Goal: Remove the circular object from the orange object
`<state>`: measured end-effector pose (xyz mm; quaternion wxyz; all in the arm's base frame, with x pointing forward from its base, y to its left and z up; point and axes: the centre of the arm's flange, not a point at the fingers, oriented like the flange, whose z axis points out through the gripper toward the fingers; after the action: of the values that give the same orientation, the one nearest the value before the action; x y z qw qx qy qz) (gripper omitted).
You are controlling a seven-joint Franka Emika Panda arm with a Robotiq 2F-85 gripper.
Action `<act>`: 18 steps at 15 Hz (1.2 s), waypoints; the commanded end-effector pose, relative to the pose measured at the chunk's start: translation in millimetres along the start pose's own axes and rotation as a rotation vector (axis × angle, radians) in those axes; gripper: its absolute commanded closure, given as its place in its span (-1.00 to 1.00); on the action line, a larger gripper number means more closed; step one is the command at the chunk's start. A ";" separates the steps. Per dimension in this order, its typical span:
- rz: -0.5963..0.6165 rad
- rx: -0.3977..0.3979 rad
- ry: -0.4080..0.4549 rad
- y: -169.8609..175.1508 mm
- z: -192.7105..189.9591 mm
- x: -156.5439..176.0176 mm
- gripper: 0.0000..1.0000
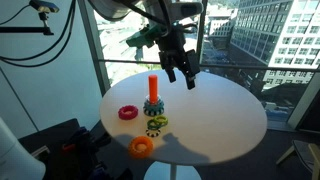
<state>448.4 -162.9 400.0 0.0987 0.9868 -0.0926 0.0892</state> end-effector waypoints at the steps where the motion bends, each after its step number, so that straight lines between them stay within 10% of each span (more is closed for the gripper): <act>1: 0.000 0.000 0.001 0.1 -0.3 0.2 -1.00; 18: -0.029 0.029 0.002 -13.9 -3.6 3.4 -1.00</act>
<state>450.2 -157.6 399.1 0.0960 0.9875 -0.0878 0.0890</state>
